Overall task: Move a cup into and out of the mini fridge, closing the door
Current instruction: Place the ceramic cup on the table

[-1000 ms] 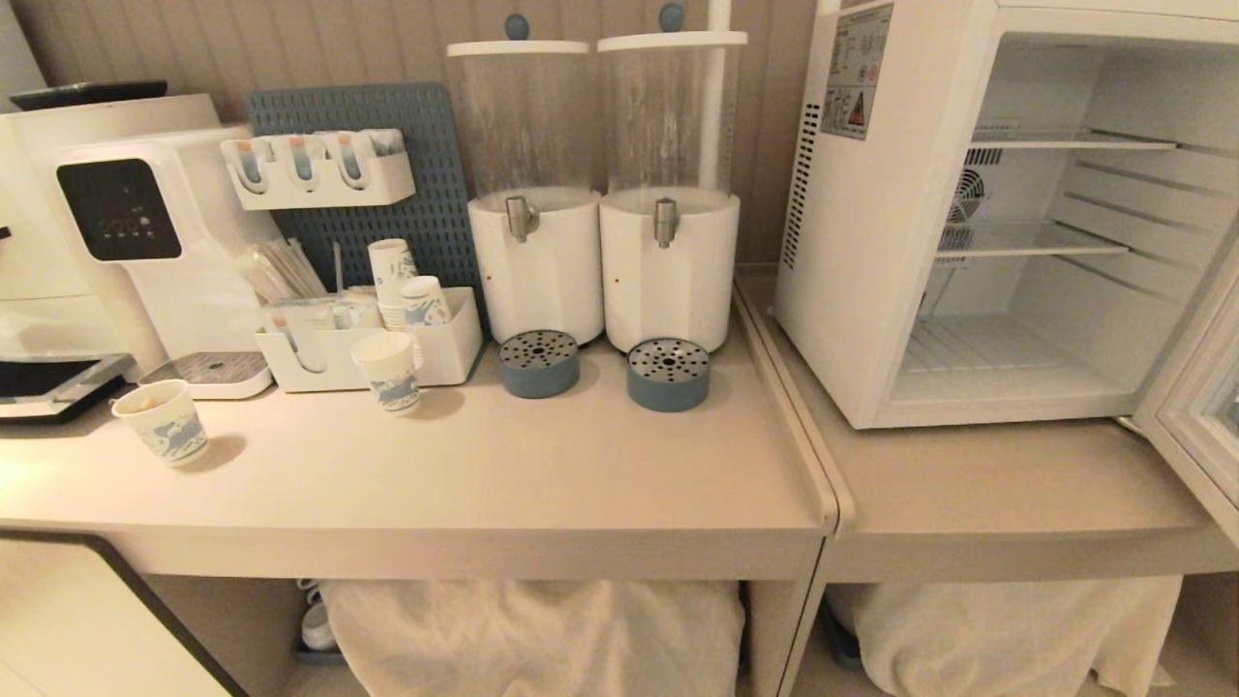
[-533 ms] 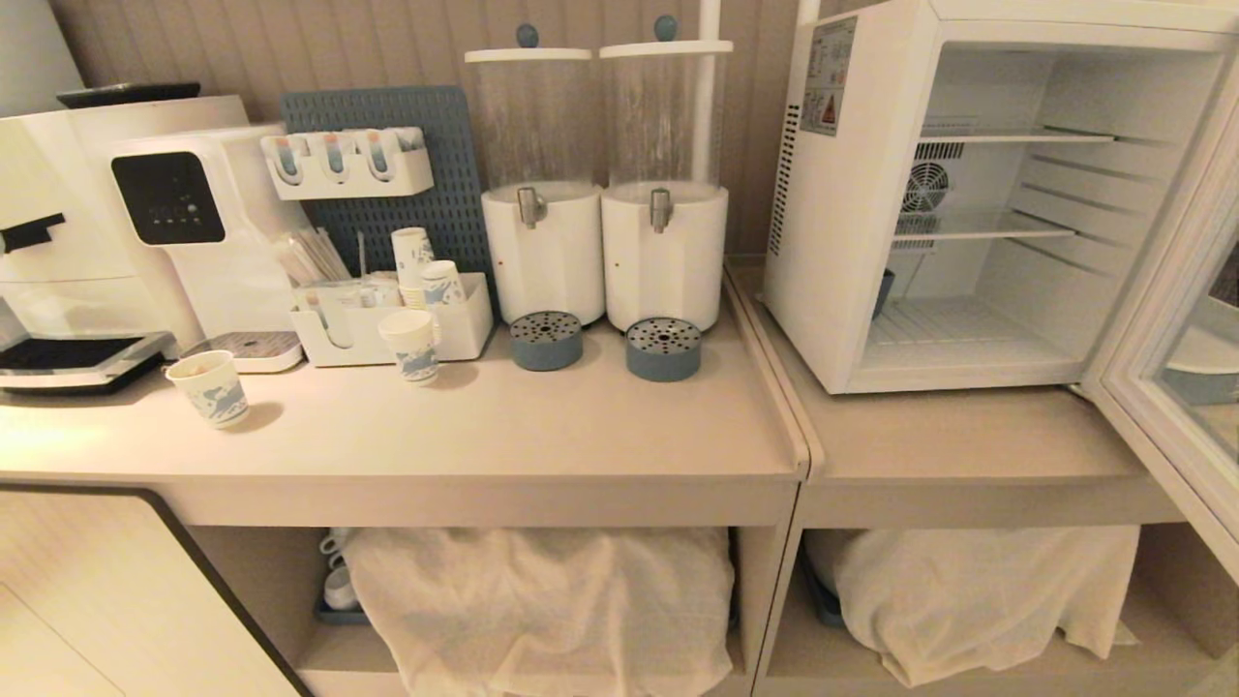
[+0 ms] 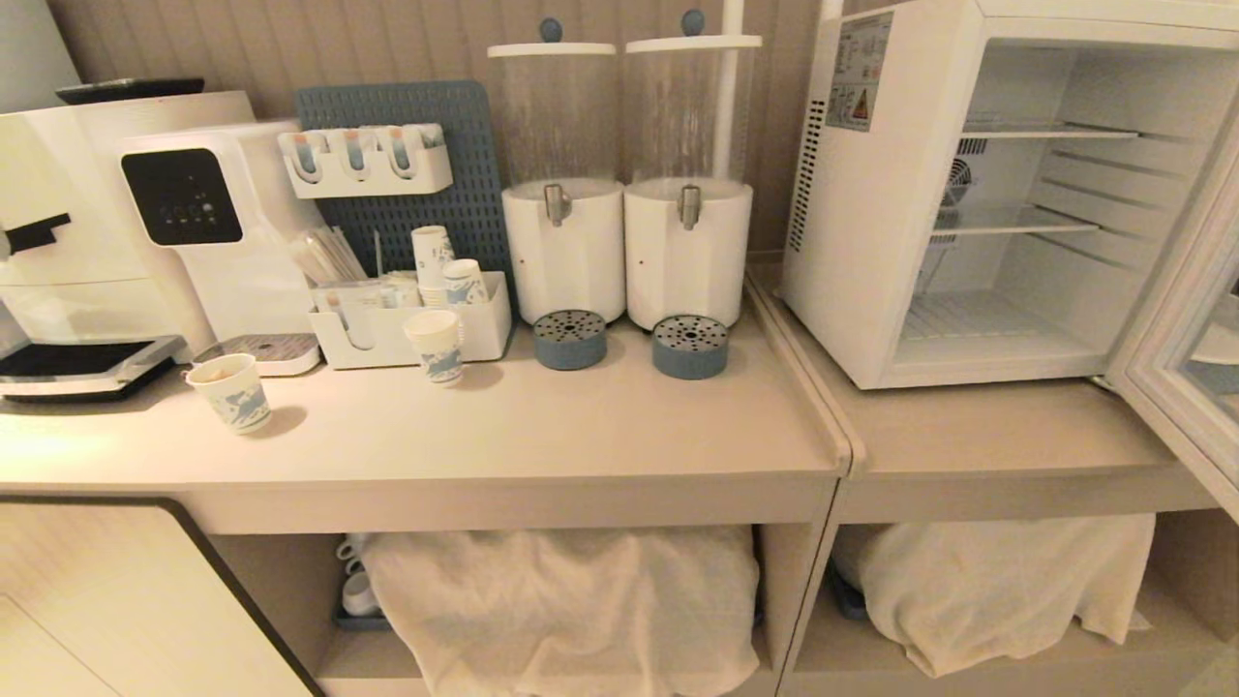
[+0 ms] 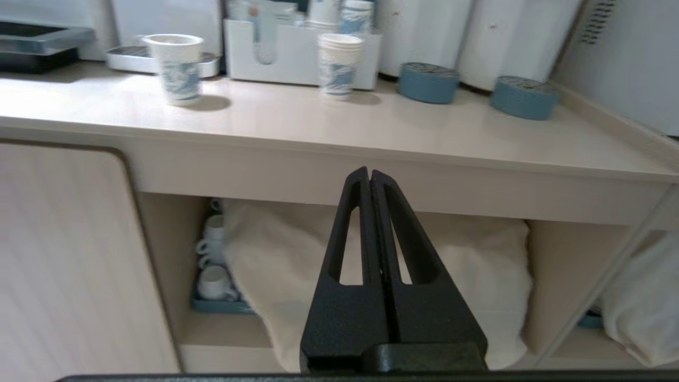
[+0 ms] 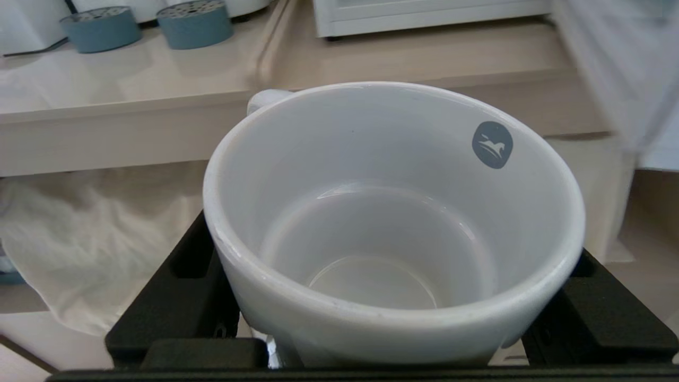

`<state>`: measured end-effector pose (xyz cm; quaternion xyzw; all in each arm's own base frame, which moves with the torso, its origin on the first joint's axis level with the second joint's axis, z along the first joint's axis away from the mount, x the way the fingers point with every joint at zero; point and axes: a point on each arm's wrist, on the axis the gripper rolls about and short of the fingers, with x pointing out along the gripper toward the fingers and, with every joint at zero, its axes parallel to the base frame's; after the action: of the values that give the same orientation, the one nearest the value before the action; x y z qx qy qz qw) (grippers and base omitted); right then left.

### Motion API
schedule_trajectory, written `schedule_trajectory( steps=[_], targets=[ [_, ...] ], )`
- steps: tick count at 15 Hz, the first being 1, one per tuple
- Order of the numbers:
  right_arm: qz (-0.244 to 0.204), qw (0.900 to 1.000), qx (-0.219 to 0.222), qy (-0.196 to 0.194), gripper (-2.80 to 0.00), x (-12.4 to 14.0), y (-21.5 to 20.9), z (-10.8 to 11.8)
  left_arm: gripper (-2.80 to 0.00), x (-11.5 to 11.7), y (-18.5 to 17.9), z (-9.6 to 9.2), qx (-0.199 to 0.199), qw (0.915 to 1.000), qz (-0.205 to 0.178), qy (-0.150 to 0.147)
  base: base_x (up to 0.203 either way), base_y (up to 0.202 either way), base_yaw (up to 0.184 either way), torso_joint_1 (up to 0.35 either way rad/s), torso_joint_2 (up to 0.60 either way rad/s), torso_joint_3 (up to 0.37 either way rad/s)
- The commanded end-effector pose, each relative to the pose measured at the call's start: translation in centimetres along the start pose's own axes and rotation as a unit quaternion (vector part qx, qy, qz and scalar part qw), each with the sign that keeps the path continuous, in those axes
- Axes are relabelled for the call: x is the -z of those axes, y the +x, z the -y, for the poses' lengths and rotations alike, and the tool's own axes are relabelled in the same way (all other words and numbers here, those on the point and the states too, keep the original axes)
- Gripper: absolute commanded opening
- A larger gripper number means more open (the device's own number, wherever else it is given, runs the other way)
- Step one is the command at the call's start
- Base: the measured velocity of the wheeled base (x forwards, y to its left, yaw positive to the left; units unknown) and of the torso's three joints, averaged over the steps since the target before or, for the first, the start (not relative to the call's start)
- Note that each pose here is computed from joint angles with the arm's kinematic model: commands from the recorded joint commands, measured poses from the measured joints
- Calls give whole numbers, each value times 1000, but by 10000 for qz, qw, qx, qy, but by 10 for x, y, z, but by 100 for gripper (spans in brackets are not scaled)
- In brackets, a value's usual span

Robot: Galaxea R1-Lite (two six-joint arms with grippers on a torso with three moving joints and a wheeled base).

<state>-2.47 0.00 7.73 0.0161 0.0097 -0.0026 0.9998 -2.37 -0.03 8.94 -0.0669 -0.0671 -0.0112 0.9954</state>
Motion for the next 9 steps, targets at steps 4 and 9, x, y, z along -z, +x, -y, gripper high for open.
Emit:
schedule_trajectory(
  steps=[4,9],
  targets=[
    [-10,10000,-2,0,-280,0,0,0,-280,11,2,-2,-21,9999,-171,-9,0,191,0,3,3,2],
    [-17,10000,-1,0,-280,0,0,0,-280,11,1,-2,-27,9999,-162,-17,0,193,0,1,3,3]
  ],
)
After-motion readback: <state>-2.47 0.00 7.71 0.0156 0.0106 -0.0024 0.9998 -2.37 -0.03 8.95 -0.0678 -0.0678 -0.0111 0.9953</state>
